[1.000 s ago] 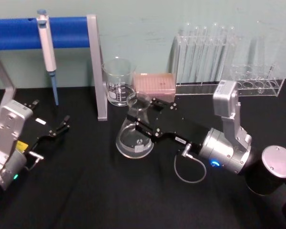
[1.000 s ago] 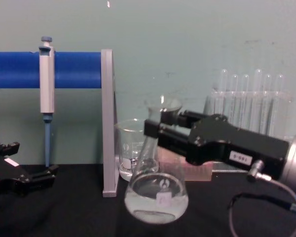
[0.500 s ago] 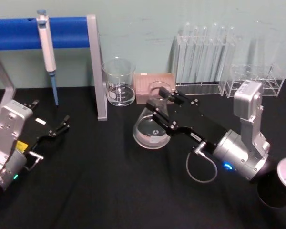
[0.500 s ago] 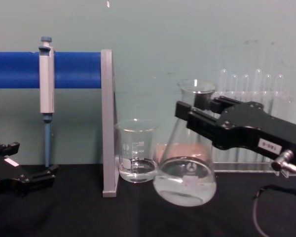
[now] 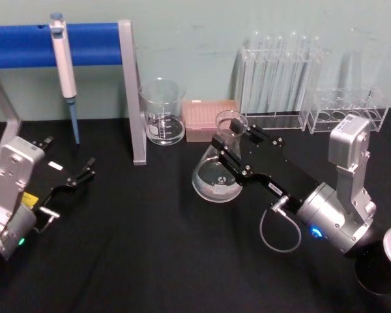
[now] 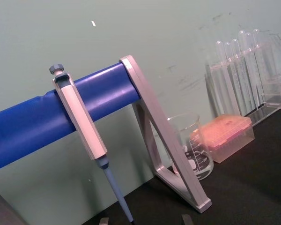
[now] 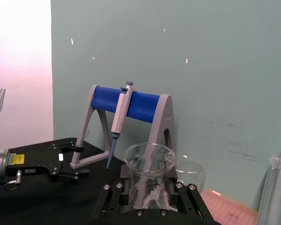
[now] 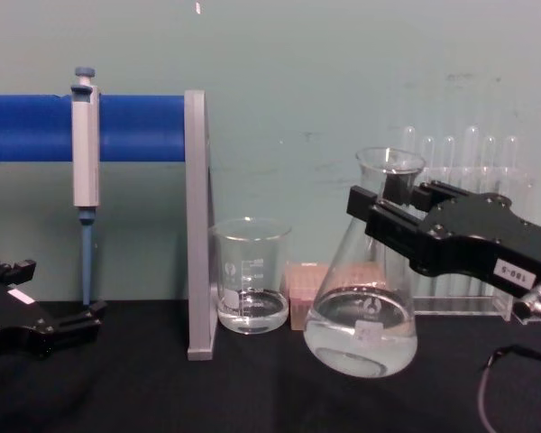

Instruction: Grasp the erlenmeyer flask with one hand, shake it three times, then place it back.

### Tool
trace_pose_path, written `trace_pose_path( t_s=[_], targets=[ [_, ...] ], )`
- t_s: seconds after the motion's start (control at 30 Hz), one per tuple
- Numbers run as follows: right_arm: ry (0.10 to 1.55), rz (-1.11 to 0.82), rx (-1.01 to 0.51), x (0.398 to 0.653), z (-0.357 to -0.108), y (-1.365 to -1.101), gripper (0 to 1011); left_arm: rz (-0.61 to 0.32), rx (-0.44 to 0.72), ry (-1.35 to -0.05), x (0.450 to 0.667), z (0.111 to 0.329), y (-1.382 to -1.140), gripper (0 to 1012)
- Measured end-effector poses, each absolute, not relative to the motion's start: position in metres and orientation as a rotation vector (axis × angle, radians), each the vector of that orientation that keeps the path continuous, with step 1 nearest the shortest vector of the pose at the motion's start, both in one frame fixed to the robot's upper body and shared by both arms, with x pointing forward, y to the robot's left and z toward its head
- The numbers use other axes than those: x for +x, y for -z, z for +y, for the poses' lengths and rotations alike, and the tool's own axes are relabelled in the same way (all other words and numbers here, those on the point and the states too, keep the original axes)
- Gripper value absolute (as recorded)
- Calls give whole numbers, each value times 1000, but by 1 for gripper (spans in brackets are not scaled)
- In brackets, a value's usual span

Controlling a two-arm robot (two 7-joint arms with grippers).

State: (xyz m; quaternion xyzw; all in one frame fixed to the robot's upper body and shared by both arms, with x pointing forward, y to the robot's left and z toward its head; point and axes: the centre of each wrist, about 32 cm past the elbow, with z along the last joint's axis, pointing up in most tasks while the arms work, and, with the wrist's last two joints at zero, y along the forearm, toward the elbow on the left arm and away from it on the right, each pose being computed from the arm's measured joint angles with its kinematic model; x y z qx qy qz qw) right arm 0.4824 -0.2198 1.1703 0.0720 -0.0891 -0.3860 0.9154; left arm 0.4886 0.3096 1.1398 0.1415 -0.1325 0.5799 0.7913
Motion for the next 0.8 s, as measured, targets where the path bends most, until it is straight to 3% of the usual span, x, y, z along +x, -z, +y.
trace_pose_path(
  t_s=[0.4, 0.8],
  targets=[
    [751, -181, 133, 487, -215, -1171, 450, -285, 304, -1248, 489, 310, -1140, 1001],
    [563, -167, 122, 504, -181, -1173, 450, -285, 305, -1248, 489, 310, -1140, 1001]
  ],
)
